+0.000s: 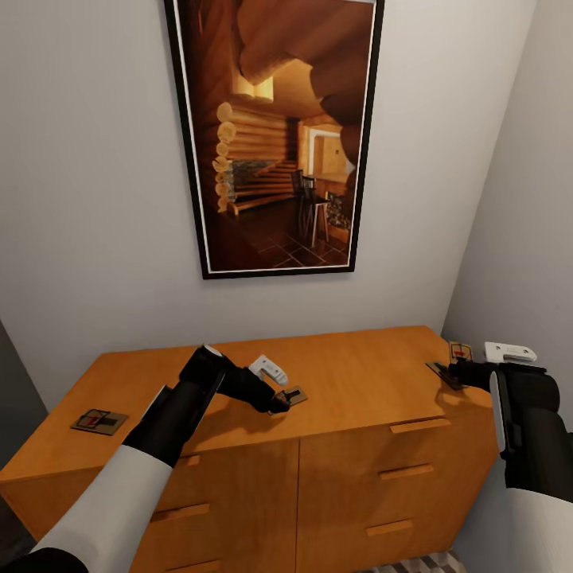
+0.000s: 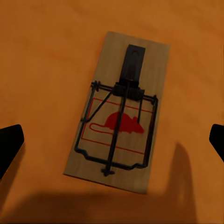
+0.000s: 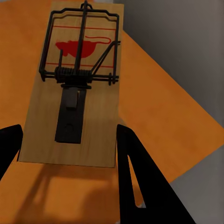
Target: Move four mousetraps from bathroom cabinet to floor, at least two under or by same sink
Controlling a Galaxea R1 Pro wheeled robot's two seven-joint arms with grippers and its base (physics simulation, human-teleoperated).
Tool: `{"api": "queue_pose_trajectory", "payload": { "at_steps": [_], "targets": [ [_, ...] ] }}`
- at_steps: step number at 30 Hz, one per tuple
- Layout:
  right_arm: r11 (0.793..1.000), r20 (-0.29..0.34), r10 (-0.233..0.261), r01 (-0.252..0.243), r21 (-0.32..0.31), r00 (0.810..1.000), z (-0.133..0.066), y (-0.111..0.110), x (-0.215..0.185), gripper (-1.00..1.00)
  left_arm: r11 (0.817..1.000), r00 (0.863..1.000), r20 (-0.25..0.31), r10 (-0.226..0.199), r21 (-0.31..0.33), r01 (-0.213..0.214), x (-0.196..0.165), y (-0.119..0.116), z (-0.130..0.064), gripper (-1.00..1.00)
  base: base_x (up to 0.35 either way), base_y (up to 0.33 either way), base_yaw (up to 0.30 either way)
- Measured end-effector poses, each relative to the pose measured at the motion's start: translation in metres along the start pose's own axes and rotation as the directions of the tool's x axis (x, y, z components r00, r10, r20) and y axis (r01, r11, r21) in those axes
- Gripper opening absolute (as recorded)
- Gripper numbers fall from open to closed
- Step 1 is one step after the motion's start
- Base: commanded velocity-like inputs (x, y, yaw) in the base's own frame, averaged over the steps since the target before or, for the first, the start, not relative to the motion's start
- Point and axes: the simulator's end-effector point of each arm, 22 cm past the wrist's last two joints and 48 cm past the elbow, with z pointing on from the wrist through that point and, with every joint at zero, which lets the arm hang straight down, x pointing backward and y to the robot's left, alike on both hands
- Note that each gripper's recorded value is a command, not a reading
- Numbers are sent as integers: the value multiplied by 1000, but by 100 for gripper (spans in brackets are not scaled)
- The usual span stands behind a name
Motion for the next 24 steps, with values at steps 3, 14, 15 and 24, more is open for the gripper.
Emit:
{"api": "queue_pose_trajectory", "payload": {
  "at_steps": [3,14,15,24],
  "targets": [
    [1000,0,0,0,0,1000,0,0,0,-100,1000,1000,-11,-12,2,12,4,0,2,100,0,0,0],
    [1000,0,0,0,-1,1000,0,0,0,-100,999,999,-34,-42,2,42,10,1,3,100,0,0,0],
    [1000,0,0,0,-1,1000,0,0,0,-100,999,998,-35,-43,2,43,10,1,3,100,0,0,0],
    [1000,0,0,0,-1,1000,0,0,0,-100,998,997,-51,-60,4,61,16,2,6,100,0,0,0]
  ]
}}
